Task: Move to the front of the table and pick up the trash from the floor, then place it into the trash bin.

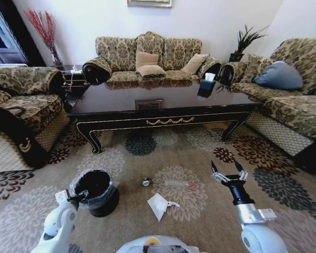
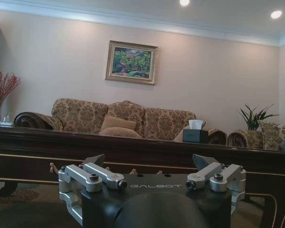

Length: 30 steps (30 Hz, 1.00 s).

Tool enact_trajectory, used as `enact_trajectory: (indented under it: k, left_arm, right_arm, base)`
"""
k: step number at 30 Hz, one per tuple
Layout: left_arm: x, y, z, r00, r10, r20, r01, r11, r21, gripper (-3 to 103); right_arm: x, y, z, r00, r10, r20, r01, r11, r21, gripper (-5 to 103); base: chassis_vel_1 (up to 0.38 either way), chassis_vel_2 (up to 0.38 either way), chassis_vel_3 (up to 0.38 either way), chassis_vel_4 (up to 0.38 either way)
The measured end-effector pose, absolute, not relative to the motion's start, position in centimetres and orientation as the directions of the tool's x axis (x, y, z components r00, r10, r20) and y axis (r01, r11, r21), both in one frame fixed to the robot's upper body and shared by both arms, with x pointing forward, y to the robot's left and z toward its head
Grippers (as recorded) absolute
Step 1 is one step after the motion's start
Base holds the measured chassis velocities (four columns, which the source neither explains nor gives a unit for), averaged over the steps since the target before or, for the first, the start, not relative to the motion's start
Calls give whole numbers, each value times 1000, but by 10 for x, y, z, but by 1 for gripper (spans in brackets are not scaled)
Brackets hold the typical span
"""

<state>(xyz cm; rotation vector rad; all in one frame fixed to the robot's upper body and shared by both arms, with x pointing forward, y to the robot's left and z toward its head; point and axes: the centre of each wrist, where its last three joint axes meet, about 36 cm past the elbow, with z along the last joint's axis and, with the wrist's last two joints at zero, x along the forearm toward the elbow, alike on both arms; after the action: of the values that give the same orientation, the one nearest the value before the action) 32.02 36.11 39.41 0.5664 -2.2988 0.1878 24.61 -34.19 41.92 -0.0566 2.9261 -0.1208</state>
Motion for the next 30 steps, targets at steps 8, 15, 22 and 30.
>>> enact_trajectory:
  k: [8, 15, 22, 30]
  left_arm:
    - [317, 362, 397, -622, -357, 697, -450, 891, 55, 19]
    - [313, 365, 405, -630, -355, 691, -442, 895, 57, 2]
    - [306, 367, 421, -649, -369, 666, -449, 892, 57, 2]
    - [280, 379, 463, -685, -403, 607, -478, 877, 43, 2]
  right_arm:
    - [247, -343, 420, -977, -48, -210, -29, 996, -90, 100]
    - [249, -344, 419, -976, -40, -214, -21, 996, -91, 100]
    - [261, -350, 416, -980, -37, -195, -13, 993, -121, 100]
    - [295, -358, 409, -990, -127, -65, -114, 978, -173, 100]
  base:
    - [0, 0, 0, 0]
    - [0, 0, 0, 0]
    - [0, 0, 0, 0]
    - [0, 0, 0, 0]
